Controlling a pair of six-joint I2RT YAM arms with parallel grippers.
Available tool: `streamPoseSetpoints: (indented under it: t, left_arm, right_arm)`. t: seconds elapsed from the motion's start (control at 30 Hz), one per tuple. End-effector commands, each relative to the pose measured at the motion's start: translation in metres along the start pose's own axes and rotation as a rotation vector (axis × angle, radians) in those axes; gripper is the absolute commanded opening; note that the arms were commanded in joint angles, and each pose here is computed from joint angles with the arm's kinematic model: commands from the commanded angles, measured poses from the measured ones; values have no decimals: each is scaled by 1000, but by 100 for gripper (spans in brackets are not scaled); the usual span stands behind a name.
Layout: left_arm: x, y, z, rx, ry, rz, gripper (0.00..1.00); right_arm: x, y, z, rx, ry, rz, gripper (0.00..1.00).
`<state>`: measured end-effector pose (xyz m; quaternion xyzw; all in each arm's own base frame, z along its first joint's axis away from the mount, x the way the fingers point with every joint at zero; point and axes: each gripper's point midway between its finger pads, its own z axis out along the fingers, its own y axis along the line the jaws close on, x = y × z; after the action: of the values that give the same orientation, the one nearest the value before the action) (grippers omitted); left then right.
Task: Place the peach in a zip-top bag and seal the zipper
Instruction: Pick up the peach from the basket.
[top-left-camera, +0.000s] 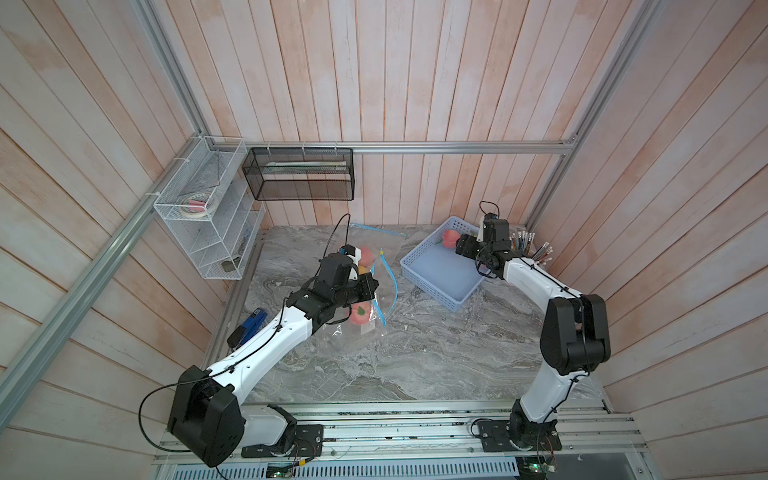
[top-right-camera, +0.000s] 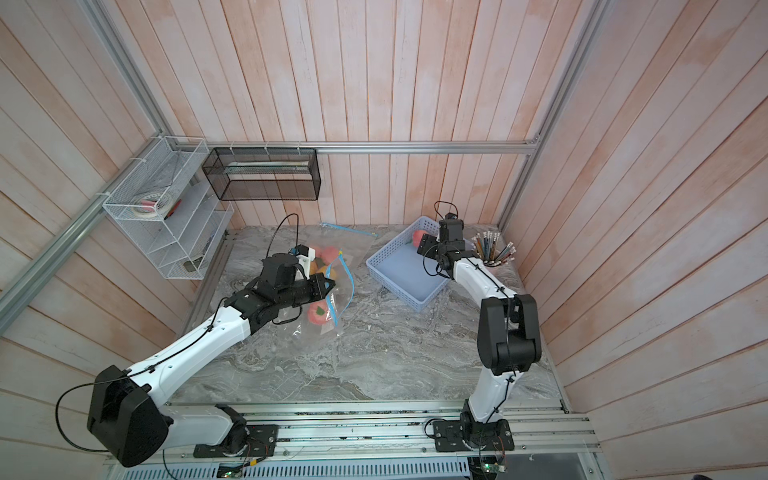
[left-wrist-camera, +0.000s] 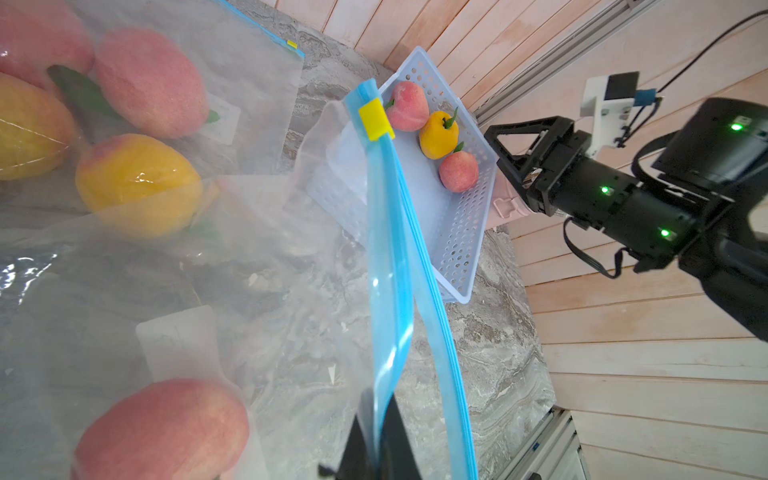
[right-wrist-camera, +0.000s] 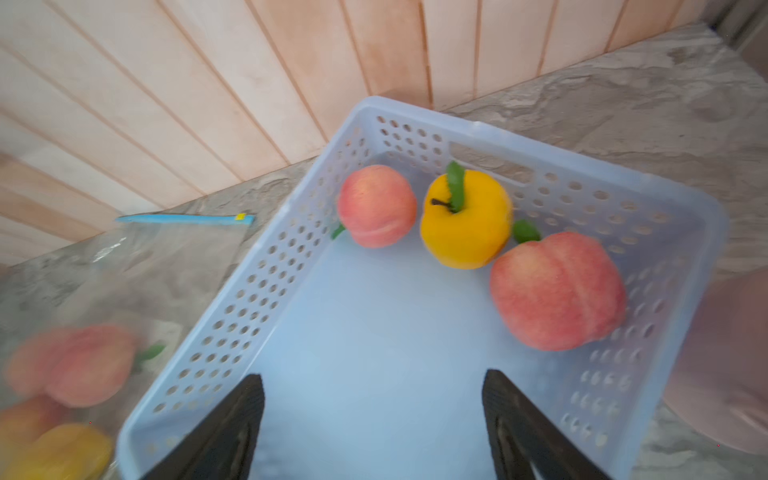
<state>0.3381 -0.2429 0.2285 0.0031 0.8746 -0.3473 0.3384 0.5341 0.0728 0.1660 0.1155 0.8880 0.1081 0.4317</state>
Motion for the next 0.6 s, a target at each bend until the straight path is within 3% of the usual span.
streamPoseSetpoints:
  t: [0.0,0.2,0.57]
  left_arm:
    - [-2,-1,-1,8,-2,9,0]
    - [-1,-1,1,11,5,9,0]
    - [0,-1,8,17,16,1,0]
  right_arm:
    - [-10,-27,14,138,-3,-44,81]
    - [-16,-67,38,265,30,-59,81]
    - [5,-94,70,379,166,-177,81]
